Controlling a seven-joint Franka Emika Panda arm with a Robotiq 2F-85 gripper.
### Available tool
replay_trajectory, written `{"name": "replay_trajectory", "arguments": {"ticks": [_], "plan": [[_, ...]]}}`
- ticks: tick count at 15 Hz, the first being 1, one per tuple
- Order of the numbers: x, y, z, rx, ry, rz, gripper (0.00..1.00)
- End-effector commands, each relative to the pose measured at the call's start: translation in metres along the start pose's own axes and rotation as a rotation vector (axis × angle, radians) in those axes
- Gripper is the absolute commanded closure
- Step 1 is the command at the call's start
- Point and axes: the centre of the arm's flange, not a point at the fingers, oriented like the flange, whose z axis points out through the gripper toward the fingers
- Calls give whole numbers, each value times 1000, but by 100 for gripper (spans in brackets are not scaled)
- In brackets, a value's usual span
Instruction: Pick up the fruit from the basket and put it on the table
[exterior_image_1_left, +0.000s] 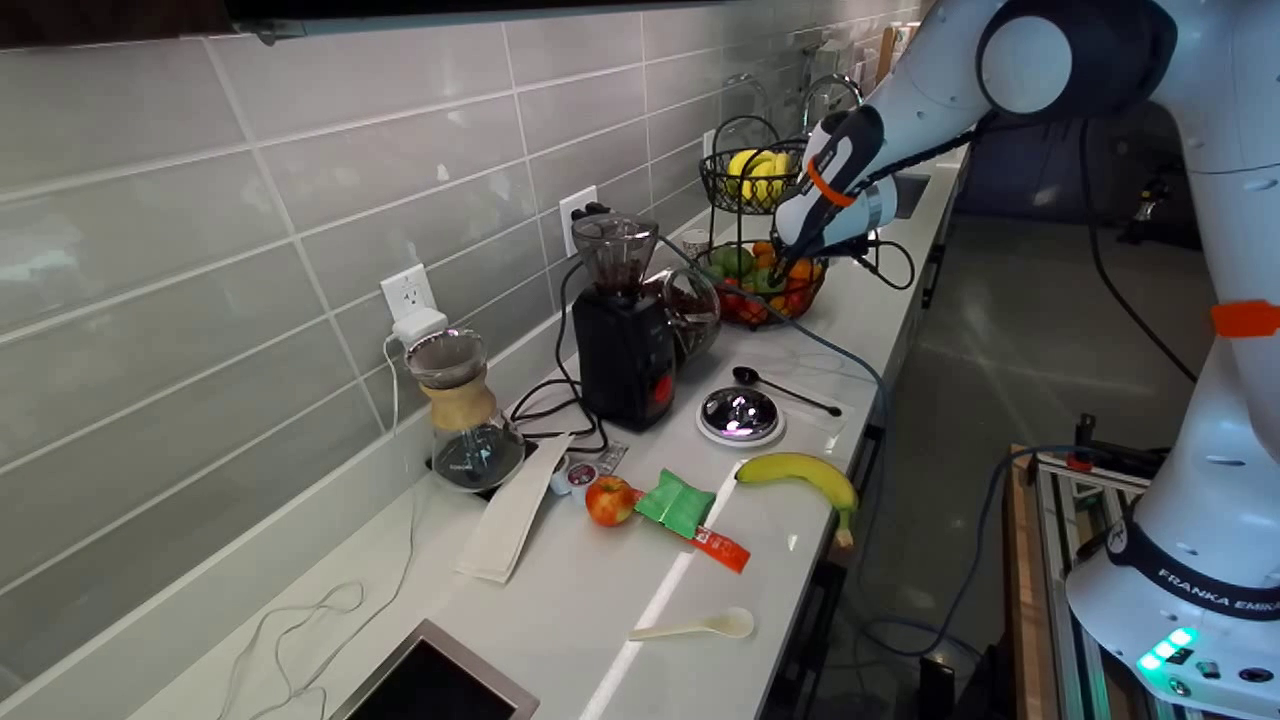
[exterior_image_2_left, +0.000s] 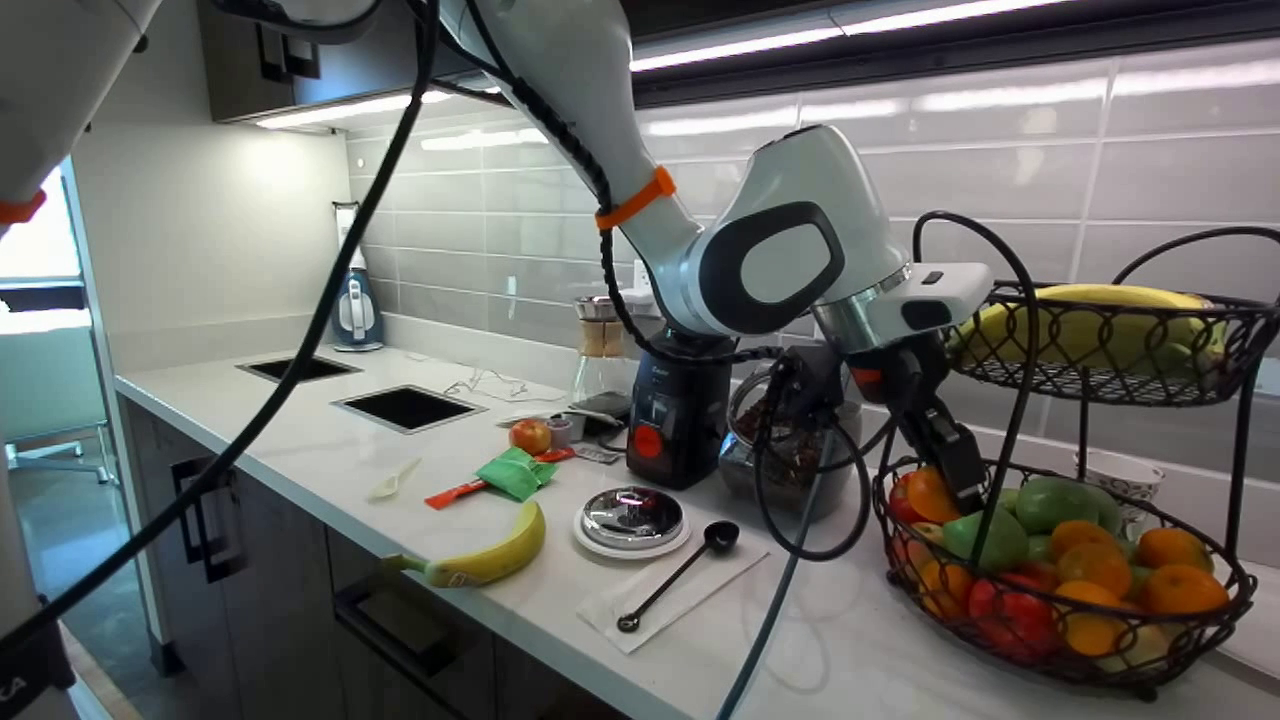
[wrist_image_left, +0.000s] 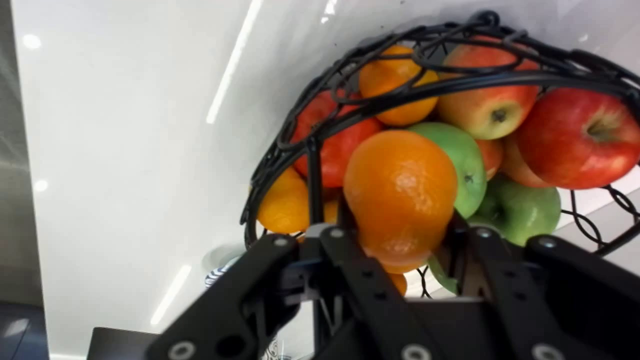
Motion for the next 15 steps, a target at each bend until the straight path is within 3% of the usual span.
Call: {"name": "replay_trajectory", "arguments": {"ticks": [1,4,8,12,15], "plan": [[-10,8,-26,-62,-72,18,86],[-15,11,-32,-94,-172,7,86],[-39,19,-46,-176,-406,-90,86],[-62,20,-60,-244,-583,-169,86],[-80,12,-61,-230,-664,-203,86]]}}
